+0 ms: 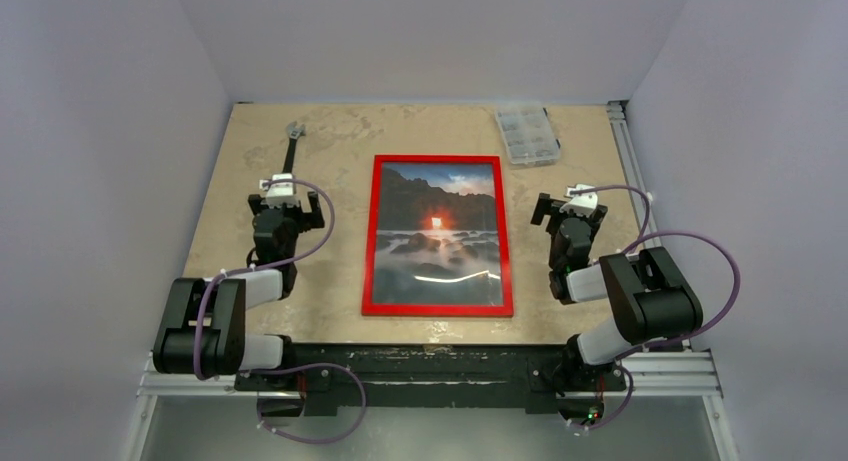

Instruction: Put the photo into the frame

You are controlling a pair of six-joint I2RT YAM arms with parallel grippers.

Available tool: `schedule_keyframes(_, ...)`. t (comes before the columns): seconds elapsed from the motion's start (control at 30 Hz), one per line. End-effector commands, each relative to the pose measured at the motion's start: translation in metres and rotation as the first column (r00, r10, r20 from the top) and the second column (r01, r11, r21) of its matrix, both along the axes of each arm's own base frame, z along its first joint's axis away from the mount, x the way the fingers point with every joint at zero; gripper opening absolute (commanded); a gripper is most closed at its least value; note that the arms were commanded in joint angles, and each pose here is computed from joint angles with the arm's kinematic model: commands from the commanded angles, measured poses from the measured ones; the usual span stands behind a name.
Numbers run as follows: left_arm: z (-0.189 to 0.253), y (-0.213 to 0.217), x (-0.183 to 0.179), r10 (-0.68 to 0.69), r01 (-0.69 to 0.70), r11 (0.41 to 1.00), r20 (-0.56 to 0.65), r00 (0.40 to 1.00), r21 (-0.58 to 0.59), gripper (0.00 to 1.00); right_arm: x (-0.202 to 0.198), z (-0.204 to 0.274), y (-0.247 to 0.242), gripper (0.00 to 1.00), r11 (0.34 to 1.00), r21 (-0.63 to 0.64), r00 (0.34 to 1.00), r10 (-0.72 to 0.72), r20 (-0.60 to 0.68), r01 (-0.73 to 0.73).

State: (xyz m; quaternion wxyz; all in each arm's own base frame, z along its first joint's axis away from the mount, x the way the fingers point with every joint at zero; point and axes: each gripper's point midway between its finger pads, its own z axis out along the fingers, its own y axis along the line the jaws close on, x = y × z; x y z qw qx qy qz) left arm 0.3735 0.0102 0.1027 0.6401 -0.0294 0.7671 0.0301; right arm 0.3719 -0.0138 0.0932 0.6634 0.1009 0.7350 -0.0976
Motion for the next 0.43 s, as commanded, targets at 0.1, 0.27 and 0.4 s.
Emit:
schedule_keyframes(0.1, 0.0162, -0.0036, 0.0096, -0.032, 0.031, 0.999, 0.044, 0.998, 0.019, 1.0, 0.0066, 0.0159, 0.0002, 0.99, 1.0, 0.017, 0.998, -0.002, 0.058, 0.001)
schedule_keyframes(0.27, 0.0154, -0.0038, 0.0094, -0.033, 0.032, 0.999, 0.042, 0.999, 0.019, 1.0, 0.0067, 0.0159, 0.0004, 0.99, 1.0, 0.017, 0.998, -0.001, 0.058, 0.0)
schedule_keyframes(0.4, 0.0156, -0.0038, 0.0091, -0.033, 0.032, 0.999, 0.043, 0.999, 0.018, 1.0, 0.0068, 0.0157, 0.0003, 0.99, 1.0, 0.017, 0.998, -0.002, 0.057, 0.001)
